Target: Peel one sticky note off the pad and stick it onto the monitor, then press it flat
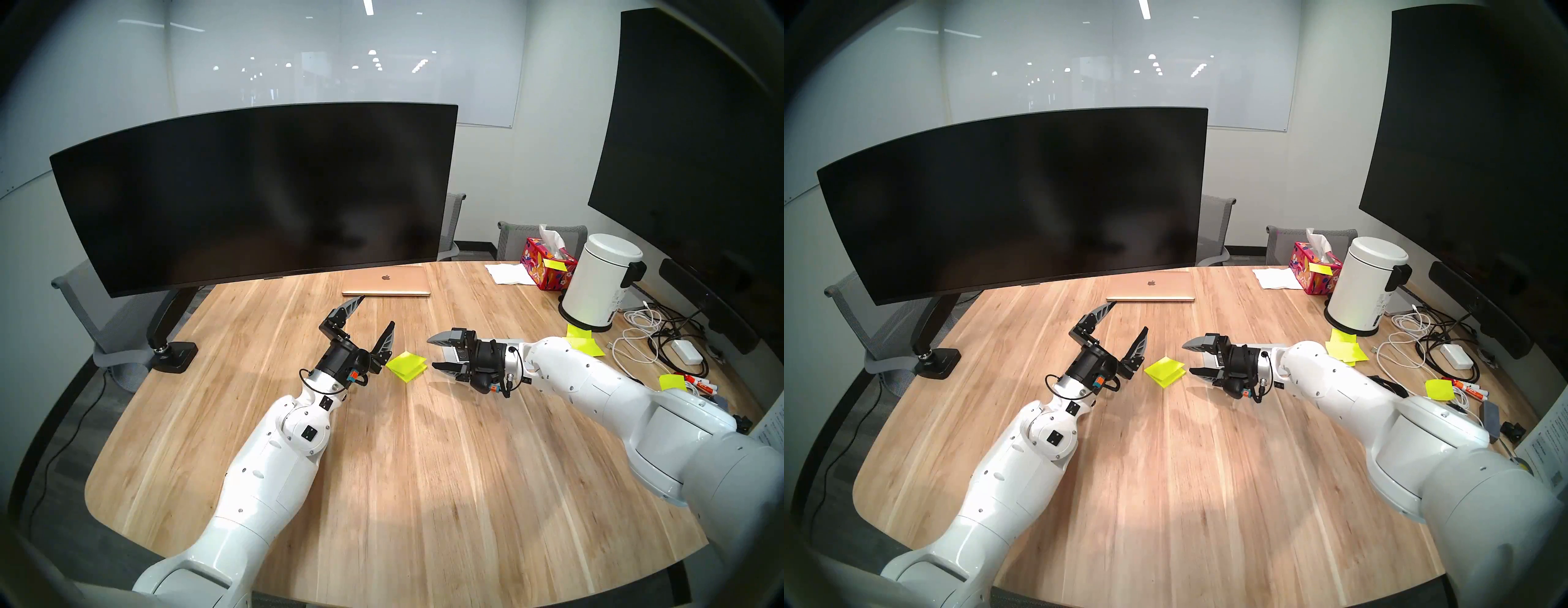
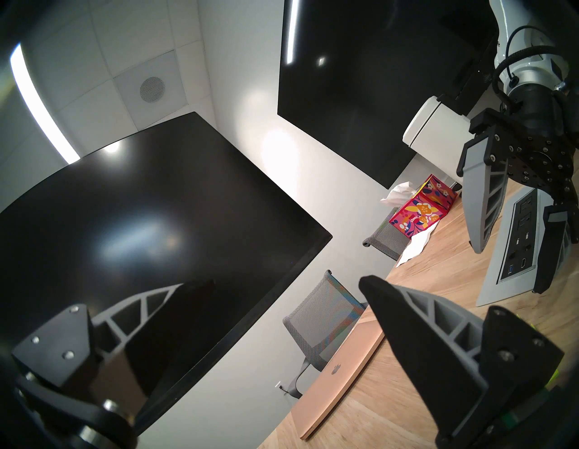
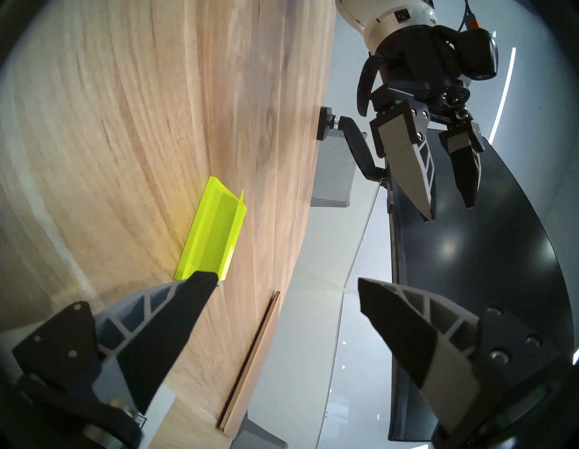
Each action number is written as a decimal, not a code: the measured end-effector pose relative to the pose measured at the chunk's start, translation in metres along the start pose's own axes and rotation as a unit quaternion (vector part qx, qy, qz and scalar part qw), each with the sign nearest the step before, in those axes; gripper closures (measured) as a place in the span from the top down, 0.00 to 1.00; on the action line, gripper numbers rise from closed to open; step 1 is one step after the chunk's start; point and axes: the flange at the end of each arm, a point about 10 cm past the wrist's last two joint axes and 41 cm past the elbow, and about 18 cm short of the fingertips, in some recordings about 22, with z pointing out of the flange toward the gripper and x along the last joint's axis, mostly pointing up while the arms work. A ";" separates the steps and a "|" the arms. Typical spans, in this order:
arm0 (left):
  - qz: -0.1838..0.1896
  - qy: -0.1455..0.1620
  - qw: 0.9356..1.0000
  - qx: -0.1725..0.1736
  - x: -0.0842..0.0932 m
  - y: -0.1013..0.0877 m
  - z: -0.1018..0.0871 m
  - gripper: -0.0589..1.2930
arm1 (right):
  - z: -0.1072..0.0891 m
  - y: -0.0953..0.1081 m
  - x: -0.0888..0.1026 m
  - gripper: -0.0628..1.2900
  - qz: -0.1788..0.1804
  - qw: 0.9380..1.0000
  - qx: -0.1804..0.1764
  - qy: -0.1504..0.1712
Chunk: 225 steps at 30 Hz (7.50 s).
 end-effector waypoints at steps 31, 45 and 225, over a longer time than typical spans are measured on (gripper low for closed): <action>0.000 0.000 1.000 0.000 0.000 0.000 0.000 0.98 | 0.026 0.002 -0.003 0.95 -0.008 1.000 0.019 0.015; 0.000 0.000 1.000 0.000 0.000 0.000 0.000 0.98 | 0.043 0.003 0.004 0.95 -0.011 0.999 0.021 0.026; 0.079 0.108 0.976 -0.172 -0.049 -0.006 -0.085 0.03 | 0.108 0.013 0.021 0.03 -0.013 0.998 0.054 0.007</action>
